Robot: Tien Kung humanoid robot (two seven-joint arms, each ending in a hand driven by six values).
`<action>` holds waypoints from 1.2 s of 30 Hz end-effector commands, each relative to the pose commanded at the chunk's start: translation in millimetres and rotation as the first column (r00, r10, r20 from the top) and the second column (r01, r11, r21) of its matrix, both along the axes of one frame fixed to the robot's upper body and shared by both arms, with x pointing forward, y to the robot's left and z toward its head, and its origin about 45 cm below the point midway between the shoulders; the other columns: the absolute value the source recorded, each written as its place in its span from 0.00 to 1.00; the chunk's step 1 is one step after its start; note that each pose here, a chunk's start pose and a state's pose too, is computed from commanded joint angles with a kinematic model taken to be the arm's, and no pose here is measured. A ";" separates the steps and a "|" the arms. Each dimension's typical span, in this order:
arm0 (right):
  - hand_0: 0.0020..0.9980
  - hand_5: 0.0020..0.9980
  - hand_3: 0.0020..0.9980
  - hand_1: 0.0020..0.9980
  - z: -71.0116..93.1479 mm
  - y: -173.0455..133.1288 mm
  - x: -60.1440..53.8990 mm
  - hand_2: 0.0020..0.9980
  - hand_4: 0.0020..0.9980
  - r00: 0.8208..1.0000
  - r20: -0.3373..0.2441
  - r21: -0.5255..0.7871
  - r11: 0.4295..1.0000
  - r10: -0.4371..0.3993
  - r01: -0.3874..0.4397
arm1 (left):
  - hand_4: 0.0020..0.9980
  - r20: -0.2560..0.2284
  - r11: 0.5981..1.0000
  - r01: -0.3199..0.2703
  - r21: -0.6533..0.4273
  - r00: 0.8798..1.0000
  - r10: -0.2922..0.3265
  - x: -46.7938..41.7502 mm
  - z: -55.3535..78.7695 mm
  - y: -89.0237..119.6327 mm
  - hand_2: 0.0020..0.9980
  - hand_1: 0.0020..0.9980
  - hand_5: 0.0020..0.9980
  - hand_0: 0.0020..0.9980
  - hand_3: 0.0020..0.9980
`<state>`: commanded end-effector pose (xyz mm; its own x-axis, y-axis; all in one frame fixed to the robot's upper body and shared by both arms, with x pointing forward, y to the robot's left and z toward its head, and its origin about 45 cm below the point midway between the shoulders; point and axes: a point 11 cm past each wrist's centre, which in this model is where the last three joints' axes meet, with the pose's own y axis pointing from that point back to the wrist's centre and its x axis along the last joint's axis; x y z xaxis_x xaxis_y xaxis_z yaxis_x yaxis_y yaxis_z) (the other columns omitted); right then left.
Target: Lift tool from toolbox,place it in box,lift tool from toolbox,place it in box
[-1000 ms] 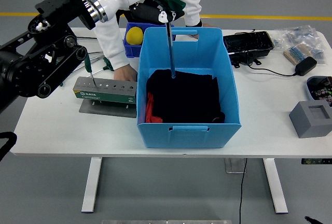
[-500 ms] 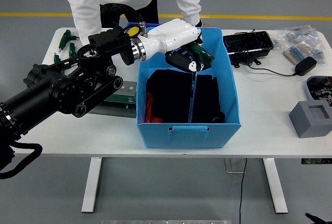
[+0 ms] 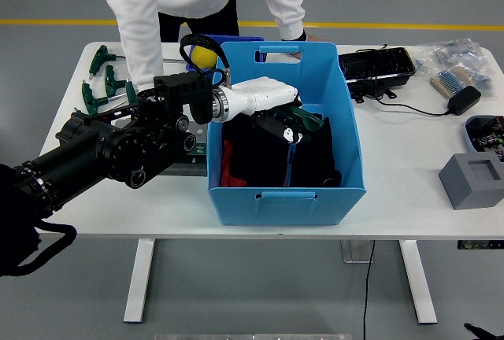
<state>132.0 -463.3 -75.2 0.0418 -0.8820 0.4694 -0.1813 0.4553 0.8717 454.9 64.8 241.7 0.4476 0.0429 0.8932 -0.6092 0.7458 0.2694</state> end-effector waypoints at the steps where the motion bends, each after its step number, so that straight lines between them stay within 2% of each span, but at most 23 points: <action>1: 0.62 0.65 0.54 0.60 0.2 -0.1 0.3 0.67 0.78 1.000 0.000 0.000 1.000 0.001 -0.001 | 0.89 0.006 1.000 0.002 -0.013 1.000 -0.002 0.3 1.9 -1.1 0.72 0.62 0.86 0.66 0.78; 5: 0.62 0.65 0.54 0.60 0.4 -0.2 0.9 0.67 0.78 1.000 -0.001 -0.001 1.000 0.004 -0.004 | 0.89 0.042 0.998 0.016 -0.058 0.999 -0.013 0.9 11.6 -8.1 0.72 0.62 0.86 0.66 0.78; 6: 0.62 0.65 0.54 0.60 0.4 -0.3 0.9 0.67 0.78 1.000 -0.001 -0.002 1.000 0.005 -0.005 | 0.91 0.056 0.997 0.022 -0.073 0.998 -0.018 0.9 15.5 -10.5 0.79 0.66 0.89 0.72 0.81; 13: 0.62 0.65 0.54 0.60 0.8 -0.6 1.6 0.67 0.78 1.000 -0.001 -0.002 1.000 0.006 -0.006 | 0.92 0.118 0.989 0.039 -0.141 0.993 -0.022 2.4 38.0 -16.2 0.79 0.67 0.88 0.72 0.81; 20: 0.62 0.65 0.54 0.60 0.6 -0.4 1.6 0.67 0.78 1.000 0.003 0.000 1.000 0.000 0.000 | 0.92 0.144 0.982 0.010 -0.188 0.989 0.018 6.8 49.9 -4.3 0.79 0.67 0.88 0.72 0.81; 24: 0.62 0.65 0.54 0.60 -0.1 0.3 0.3 0.67 0.78 1.000 0.006 0.002 1.000 -0.007 0.007 | 0.92 0.166 0.975 -0.033 -0.218 0.984 0.070 8.6 54.8 14.4 0.79 0.67 0.88 0.72 0.81; 25: 0.62 0.65 0.54 0.60 -0.4 0.5 -0.4 0.67 0.78 1.000 0.006 0.003 1.000 -0.009 0.009 | 0.92 0.178 0.974 -0.046 -0.221 0.980 0.086 9.4 56.6 20.9 0.74 0.66 0.86 0.68 0.78; 27: 0.62 0.65 0.54 0.60 -0.9 0.7 -1.7 0.67 0.78 1.000 0.006 0.004 1.000 -0.013 0.013 | 0.92 0.194 0.973 -0.068 -0.219 0.975 0.112 11.0 58.9 31.8 0.74 0.66 0.86 0.68 0.78; 30: 0.62 0.65 0.54 0.60 -1.7 0.9 -3.8 0.67 0.78 1.000 0.005 0.006 1.000 -0.018 0.018 | 0.92 0.250 0.977 -0.115 -0.182 0.955 0.160 16.4 62.8 58.1 0.74 0.66 0.86 0.68 0.78; 31: 0.62 0.65 0.55 0.60 -1.8 1.0 -4.1 0.67 0.78 1.000 0.005 0.006 1.000 -0.018 0.018 | 0.92 0.264 0.977 -0.131 -0.171 0.949 0.173 18.0 63.3 65.1 0.68 0.63 0.85 0.66 0.68; 32: 0.62 0.65 0.55 0.60 -1.9 1.1 -4.4 0.67 0.78 1.000 0.004 0.006 1.000 -0.016 0.016 | 0.92 0.276 0.974 -0.154 -0.166 0.941 0.195 20.0 63.4 75.4 0.68 0.63 0.85 0.66 0.68; 36: 0.62 0.65 0.55 0.60 -2.4 1.1 -5.7 0.67 0.78 1.000 0.003 0.006 1.000 -0.019 0.019 | 0.92 0.304 0.943 -0.271 -0.194 0.897 0.321 25.5 66.0 121.0 0.68 0.63 0.85 0.66 0.68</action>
<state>126.2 -462.2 -77.5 0.0236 -0.8854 0.4642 -0.1756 0.4534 0.8738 480.5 185.8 307.6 0.0782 0.2656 0.9609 -0.8428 0.5324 -0.0786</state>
